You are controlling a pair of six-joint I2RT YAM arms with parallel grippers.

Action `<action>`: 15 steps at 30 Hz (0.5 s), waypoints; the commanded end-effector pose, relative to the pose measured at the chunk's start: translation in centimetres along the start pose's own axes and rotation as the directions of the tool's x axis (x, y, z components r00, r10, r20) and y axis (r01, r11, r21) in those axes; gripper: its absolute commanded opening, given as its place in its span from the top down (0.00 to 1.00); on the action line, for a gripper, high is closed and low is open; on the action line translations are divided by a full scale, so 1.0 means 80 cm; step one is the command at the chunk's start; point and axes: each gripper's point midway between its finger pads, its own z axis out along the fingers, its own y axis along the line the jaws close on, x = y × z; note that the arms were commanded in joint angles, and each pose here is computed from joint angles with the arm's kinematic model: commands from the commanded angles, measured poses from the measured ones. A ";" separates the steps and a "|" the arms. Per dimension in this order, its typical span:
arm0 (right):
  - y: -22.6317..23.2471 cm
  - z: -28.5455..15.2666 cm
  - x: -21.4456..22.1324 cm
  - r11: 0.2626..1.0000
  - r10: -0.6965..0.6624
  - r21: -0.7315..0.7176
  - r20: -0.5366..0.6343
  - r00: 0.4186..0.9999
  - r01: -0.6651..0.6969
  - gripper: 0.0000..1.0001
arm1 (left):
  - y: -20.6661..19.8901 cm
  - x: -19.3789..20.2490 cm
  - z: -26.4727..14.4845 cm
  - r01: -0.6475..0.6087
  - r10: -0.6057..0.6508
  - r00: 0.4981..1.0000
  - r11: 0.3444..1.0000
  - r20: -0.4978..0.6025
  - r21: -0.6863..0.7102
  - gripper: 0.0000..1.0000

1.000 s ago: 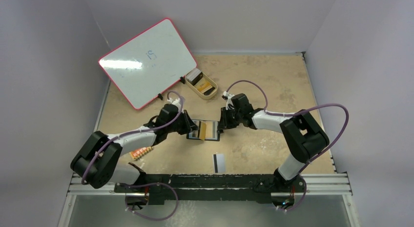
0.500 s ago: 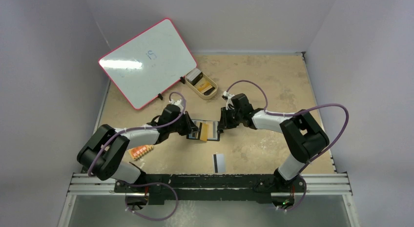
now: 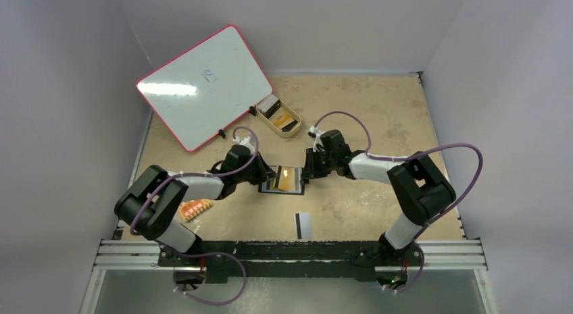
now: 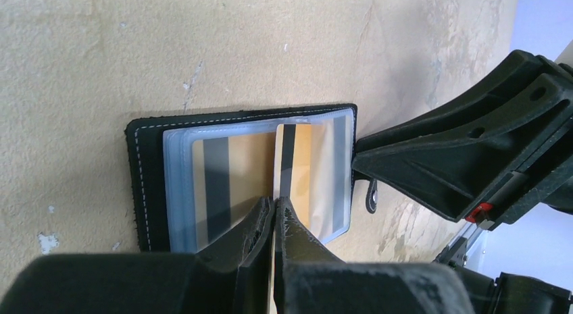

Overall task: Put the credit cards into the card holder
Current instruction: Insert the credit card into the card holder.

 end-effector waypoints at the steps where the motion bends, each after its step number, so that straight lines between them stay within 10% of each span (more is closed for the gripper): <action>1: 0.001 -0.002 0.009 1.000 0.012 -0.002 -0.008 1.000 -0.012 0.78 | -0.002 -0.018 -0.004 0.024 -0.025 0.995 1.000 0.097 0.015 1.00; 15: 0.005 -0.003 0.005 0.999 0.052 -0.013 0.014 0.999 -0.051 0.78 | -0.017 0.017 0.011 0.041 -0.044 0.997 0.997 0.061 0.062 0.98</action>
